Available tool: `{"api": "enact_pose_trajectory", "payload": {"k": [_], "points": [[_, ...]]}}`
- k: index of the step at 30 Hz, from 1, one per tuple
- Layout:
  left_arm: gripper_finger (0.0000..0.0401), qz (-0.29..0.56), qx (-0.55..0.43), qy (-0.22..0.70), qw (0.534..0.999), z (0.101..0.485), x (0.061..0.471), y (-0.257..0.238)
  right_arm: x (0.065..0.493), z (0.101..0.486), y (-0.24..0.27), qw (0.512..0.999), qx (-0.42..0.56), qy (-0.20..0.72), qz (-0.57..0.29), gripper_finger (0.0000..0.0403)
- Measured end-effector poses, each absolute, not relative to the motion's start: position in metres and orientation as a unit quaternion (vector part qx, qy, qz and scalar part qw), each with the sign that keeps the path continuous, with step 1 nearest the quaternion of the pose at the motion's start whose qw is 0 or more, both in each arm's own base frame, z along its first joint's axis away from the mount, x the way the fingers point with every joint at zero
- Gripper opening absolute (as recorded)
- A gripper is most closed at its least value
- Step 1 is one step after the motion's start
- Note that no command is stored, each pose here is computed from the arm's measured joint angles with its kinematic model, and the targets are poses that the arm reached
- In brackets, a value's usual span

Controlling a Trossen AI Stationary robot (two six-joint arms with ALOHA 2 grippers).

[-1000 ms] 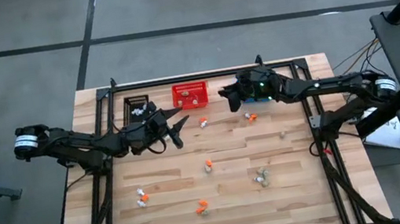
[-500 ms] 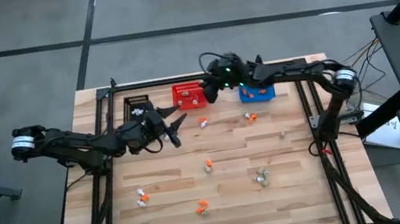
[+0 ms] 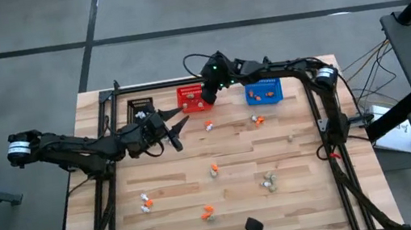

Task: Sort Halloween decoration
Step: Put the white skull toy into the red bin

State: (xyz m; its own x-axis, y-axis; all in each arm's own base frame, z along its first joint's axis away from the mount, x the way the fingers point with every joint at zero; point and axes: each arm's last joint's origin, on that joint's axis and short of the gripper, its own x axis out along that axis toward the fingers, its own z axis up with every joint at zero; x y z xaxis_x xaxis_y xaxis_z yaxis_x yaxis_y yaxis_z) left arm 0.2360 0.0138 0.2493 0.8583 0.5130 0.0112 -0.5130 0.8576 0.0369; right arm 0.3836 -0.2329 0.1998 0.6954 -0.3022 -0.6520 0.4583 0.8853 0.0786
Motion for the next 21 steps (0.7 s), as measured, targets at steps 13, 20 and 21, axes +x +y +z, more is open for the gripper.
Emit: {"api": "enact_pose_trajectory", "payload": {"k": [13, 20, 21], "points": [[0.0162, 0.266, 0.022, 0.008, 0.964, 0.2474, 0.2364, 0.0138, 0.3854, 0.1903, -0.2316, 0.912, 0.081, 0.356, -0.186, 0.0096], [0.0162, 0.266, 0.021, 0.008, 0.964, 0.2473, 0.2364, 0.0138, 0.385, 0.1893, -0.2312, 0.911, 0.085, 0.358, -0.187, 0.0116], [0.0162, 0.266, 0.022, 0.008, 0.964, 0.2473, 0.2364, 0.0138, 0.385, 0.1893, -0.2312, 0.911, 0.088, 0.357, -0.188, 0.0121]]}}
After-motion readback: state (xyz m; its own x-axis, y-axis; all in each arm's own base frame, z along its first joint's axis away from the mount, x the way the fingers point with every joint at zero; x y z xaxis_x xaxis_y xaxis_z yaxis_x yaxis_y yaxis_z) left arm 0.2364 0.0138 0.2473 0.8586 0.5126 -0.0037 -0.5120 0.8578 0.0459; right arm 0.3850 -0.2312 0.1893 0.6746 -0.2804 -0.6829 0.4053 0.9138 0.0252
